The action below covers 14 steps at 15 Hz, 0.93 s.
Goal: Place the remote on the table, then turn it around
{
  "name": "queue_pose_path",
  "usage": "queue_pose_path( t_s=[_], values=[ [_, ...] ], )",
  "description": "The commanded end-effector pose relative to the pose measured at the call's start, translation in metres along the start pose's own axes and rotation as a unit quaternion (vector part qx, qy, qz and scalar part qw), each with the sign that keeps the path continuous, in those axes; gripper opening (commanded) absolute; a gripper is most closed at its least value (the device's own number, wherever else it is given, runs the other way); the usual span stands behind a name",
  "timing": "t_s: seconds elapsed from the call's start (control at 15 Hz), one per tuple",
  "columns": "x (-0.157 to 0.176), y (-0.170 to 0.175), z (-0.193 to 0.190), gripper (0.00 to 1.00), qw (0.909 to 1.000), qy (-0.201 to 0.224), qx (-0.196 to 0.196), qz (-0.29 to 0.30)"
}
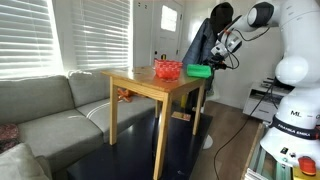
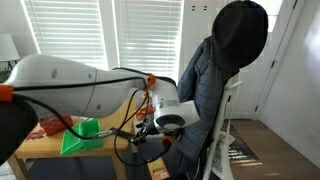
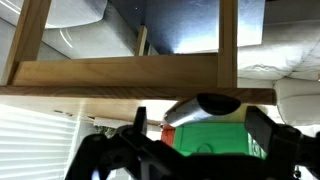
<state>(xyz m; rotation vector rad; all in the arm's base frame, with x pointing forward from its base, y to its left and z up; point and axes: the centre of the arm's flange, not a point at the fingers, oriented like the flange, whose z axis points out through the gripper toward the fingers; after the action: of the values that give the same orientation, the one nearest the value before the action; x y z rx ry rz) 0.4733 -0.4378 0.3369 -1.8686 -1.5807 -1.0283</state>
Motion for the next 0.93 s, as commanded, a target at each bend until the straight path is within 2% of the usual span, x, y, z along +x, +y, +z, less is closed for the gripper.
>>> queue_pose_path(
  t_s=[0.0, 0.07, 0.33, 0.67, 0.73, 0.87],
  values=[
    [-0.017, 0.016, -0.007, 1.0, 0.9994, 0.033, 0.014, -0.002],
    [-0.02, 0.016, -0.006, 0.95, 0.9991, 0.037, 0.018, -0.001],
    [-0.031, 0.02, -0.002, 0.61, 0.9984, 0.05, 0.025, 0.0],
    [-0.036, 0.025, 0.001, 0.25, 0.9982, 0.054, 0.026, -0.005],
    [-0.035, 0.025, 0.0, 0.19, 0.9981, 0.054, 0.027, -0.008],
    [-0.033, 0.027, -0.001, 0.17, 0.9981, 0.054, 0.027, -0.013]
  ],
)
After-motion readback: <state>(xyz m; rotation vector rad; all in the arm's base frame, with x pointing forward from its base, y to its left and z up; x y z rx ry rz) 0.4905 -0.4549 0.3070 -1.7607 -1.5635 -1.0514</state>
